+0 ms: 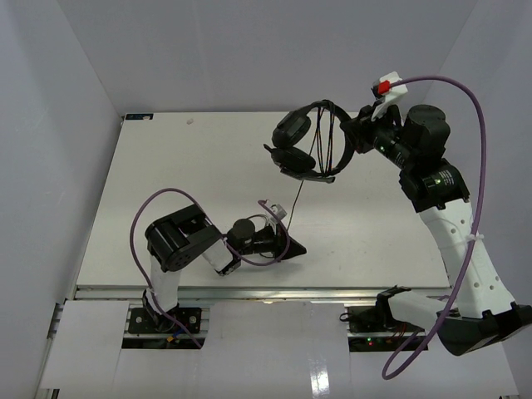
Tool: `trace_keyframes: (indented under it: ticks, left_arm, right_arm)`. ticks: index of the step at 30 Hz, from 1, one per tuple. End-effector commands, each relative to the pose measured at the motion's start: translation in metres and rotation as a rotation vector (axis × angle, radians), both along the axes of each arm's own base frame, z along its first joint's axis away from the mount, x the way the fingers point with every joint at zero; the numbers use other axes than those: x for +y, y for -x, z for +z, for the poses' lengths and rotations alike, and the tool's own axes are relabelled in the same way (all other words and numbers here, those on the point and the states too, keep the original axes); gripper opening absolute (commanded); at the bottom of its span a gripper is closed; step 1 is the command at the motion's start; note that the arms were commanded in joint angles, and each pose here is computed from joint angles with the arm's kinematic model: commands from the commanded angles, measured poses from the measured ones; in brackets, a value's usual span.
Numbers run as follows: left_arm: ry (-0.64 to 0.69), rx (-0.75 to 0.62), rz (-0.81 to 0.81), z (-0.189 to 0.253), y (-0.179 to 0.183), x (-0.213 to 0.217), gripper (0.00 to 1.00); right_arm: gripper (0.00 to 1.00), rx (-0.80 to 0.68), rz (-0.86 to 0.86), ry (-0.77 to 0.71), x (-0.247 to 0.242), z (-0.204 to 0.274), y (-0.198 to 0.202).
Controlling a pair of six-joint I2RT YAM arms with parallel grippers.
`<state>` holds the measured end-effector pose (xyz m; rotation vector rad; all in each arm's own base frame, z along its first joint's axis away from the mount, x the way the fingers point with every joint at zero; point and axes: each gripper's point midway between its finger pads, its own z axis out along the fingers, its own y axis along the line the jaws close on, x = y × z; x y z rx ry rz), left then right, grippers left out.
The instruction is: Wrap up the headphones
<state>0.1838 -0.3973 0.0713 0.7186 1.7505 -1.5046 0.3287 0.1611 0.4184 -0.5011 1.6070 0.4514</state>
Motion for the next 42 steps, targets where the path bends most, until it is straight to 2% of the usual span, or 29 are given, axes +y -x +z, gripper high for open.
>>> trace_keyframes:
  ticks: [1, 13, 23, 28, 33, 42]
  left_arm:
    - [0.078, -0.100, 0.005, 0.038, 0.016, -0.003, 0.06]
    - [-0.027, -0.193, -0.044, 0.060, 0.069, -0.026, 0.05]
    - [-0.101, -0.318, -0.081, 0.127, 0.103, -0.019, 0.05]
    - [-0.108, -0.380, -0.068, 0.170, 0.105, -0.014, 0.05]
    - [-0.155, -0.421, -0.078, 0.190, 0.102, -0.016, 0.06]
    - [-0.260, -0.568, -0.027, 0.230, 0.072, -0.037, 0.06]
  right_arm:
    - [0.08, -0.073, -0.126, -0.086, -0.018, 0.038, -0.019]
    - [0.08, -0.044, -0.325, -0.078, -0.045, 0.019, -0.051]
    - [0.08, -0.052, -0.384, -0.017, -0.054, -0.006, -0.054]
    - [0.08, -0.083, -0.387, 0.047, -0.055, -0.013, -0.051]
    - [0.08, -0.061, -0.361, 0.098, -0.046, -0.035, -0.049]
    - [0.08, -0.037, -0.347, 0.194, -0.037, -0.072, -0.047]
